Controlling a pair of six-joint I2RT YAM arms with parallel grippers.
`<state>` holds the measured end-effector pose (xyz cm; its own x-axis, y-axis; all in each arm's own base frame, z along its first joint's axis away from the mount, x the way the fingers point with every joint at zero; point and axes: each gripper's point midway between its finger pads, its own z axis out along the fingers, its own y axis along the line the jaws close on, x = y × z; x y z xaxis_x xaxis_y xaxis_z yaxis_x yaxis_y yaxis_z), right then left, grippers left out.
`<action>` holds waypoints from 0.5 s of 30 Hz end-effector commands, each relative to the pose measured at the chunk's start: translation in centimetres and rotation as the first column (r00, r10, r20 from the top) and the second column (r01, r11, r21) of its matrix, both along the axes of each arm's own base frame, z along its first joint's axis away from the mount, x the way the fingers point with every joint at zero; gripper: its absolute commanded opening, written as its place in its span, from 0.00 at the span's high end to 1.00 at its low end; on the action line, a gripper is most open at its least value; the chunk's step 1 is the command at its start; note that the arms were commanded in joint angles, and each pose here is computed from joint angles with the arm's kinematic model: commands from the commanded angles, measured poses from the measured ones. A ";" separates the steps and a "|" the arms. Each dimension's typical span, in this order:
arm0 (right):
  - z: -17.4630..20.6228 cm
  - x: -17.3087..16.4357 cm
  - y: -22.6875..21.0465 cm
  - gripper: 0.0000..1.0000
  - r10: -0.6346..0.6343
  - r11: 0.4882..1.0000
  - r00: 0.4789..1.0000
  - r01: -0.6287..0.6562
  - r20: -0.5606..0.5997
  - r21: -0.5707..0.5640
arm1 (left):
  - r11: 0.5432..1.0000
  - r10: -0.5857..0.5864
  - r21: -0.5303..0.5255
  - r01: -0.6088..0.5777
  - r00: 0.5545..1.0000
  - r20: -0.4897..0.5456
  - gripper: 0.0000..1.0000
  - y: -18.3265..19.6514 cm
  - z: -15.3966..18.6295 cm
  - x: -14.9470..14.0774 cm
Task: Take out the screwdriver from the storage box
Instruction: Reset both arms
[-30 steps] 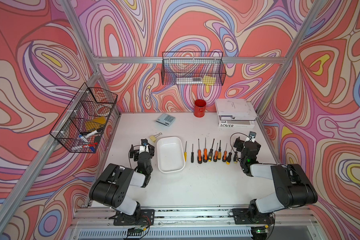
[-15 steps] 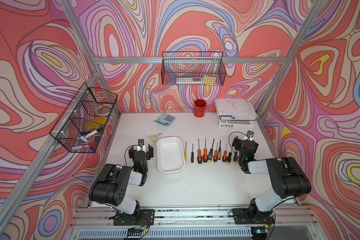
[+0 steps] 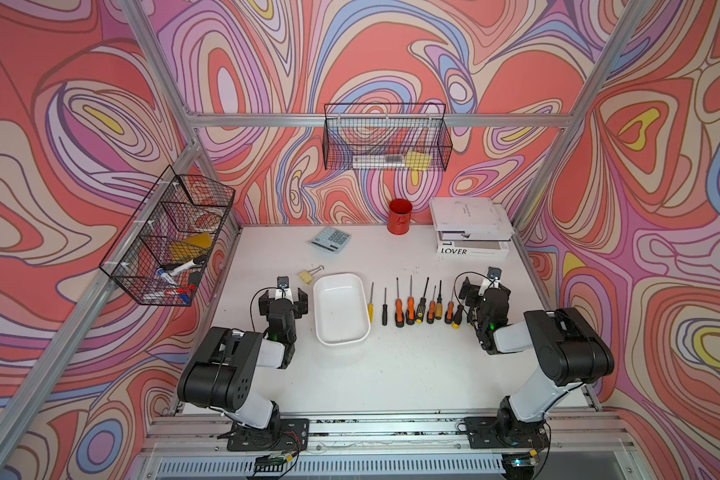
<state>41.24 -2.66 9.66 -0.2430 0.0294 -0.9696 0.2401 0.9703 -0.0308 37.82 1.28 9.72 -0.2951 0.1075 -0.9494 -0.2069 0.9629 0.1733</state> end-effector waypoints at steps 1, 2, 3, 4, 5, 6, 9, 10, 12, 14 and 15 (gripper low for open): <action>0.7 0.5 0.2 0.02 0.010 1.000 1.000 -0.010 0.026 0.000 | 1.000 0.010 -0.007 -0.010 1.000 0.000 0.01 0.2 0.2 0.4; 0.6 0.7 0.2 0.02 0.011 1.000 1.000 -0.011 0.016 0.003 | 1.000 0.010 -0.005 -0.010 1.000 -0.001 0.01 0.3 0.2 0.4; 0.5 0.9 0.2 0.02 0.012 1.000 1.000 -0.012 0.005 -0.001 | 1.000 0.010 -0.006 -0.010 1.000 -0.001 0.01 0.3 0.2 0.4; 0.5 0.9 0.2 0.02 0.014 1.000 1.000 -0.014 0.005 0.005 | 1.000 0.010 -0.006 -0.010 1.000 0.000 0.01 0.3 0.2 0.4; 0.5 1.0 0.2 0.02 0.014 1.000 1.000 -0.014 0.006 0.003 | 1.000 0.010 -0.006 -0.010 1.000 0.001 0.01 0.3 0.2 0.4; 0.4 0.9 0.2 0.02 0.014 1.000 1.000 -0.014 0.003 0.004 | 1.000 0.010 -0.006 -0.010 1.000 0.000 0.01 0.3 0.2 0.4; 0.5 0.9 0.2 0.02 0.014 1.000 1.000 -0.014 0.005 0.003 | 1.000 0.010 -0.006 -0.010 1.000 0.000 0.01 0.3 0.2 0.4; 0.5 0.9 0.2 0.02 0.014 1.000 1.000 -0.014 0.005 0.001 | 1.000 0.010 -0.005 -0.010 1.000 -0.001 0.01 0.3 0.2 0.4; 0.5 0.9 0.2 0.02 0.013 1.000 1.000 -0.013 0.005 0.002 | 1.000 0.010 -0.005 -0.010 1.000 -0.001 0.01 0.3 0.2 0.4; 0.5 0.9 0.2 0.02 0.014 1.000 1.000 -0.014 0.005 0.002 | 1.000 0.010 -0.006 -0.010 1.000 -0.001 0.01 0.3 0.2 0.4; 0.5 0.9 0.2 0.02 0.014 1.000 1.000 -0.014 0.007 0.002 | 1.000 0.010 -0.006 -0.010 1.000 0.000 0.01 0.3 0.2 0.4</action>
